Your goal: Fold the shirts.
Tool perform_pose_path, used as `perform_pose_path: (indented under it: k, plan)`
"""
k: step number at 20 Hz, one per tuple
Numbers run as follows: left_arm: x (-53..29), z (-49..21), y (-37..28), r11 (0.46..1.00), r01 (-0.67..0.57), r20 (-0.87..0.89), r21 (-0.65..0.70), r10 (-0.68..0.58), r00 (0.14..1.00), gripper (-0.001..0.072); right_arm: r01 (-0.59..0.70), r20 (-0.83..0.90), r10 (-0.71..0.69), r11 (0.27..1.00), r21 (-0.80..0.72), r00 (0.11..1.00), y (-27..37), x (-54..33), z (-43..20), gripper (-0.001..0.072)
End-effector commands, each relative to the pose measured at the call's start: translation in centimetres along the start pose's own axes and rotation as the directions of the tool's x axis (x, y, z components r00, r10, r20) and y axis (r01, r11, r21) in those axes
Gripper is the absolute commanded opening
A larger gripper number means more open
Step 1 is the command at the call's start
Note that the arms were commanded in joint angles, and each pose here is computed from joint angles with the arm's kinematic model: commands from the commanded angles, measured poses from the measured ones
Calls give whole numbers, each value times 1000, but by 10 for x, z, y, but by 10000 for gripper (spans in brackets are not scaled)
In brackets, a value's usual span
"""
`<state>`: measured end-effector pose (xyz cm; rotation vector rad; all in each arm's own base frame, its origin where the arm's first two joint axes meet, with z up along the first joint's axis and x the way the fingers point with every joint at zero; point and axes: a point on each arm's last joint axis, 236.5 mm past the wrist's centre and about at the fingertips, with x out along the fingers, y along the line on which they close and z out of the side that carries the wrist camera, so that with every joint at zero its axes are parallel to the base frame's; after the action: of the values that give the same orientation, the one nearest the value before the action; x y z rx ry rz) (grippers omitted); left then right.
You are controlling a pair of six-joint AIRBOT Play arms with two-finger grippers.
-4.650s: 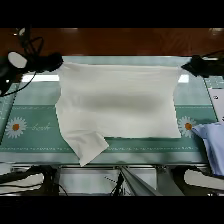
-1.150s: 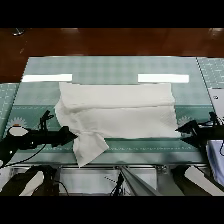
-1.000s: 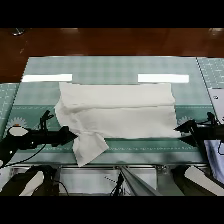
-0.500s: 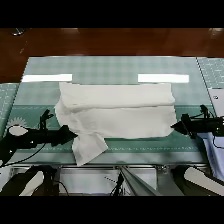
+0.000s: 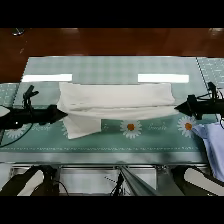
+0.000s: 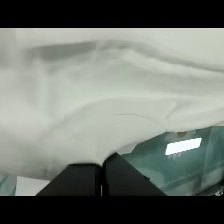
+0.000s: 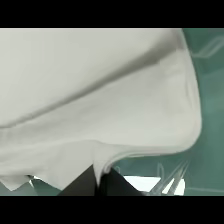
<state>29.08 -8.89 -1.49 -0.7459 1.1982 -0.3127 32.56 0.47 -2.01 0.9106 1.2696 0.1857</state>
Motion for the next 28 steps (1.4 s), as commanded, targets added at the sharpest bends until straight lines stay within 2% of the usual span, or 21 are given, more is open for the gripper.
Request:
perform_pose_path:
  k: [1,8,14,15,16,17,20,23,26,28]
  plan:
    - [0,54,-1,999,-42,65,2,41,997,18,-22,127,32,997,-79,991,37,1,41,19]
    - [48,152,-15,999,-22,22,-24,22,1000,18,-38,115,44,998,-52,992,56,36,101,19]
    - [87,168,-5,999,-3,-109,-37,-1,994,25,-31,67,33,999,-25,997,46,74,119,20]
    - [91,167,-1,999,-7,-116,-42,2,993,170,-26,67,28,999,-18,997,42,78,120,77]
    - [91,168,2,999,-12,-119,-42,7,993,613,-27,62,28,1000,-13,998,40,80,120,396]
    - [84,172,8,999,-28,-111,-36,24,993,703,-23,68,24,999,-24,997,38,77,122,634]
    - [27,190,55,978,-202,-94,-46,197,976,702,21,37,-19,999,-41,999,19,45,125,618]
    - [-55,191,110,920,-384,-54,-82,381,923,703,66,-15,-66,998,-9,998,-13,17,118,617]
    - [-89,176,117,916,-372,38,-150,381,924,702,153,-41,-153,988,-16,987,-43,18,113,617]
    - [-76,151,90,951,-269,115,-154,287,951,702,138,-75,-137,990,-5,988,-45,33,109,618]
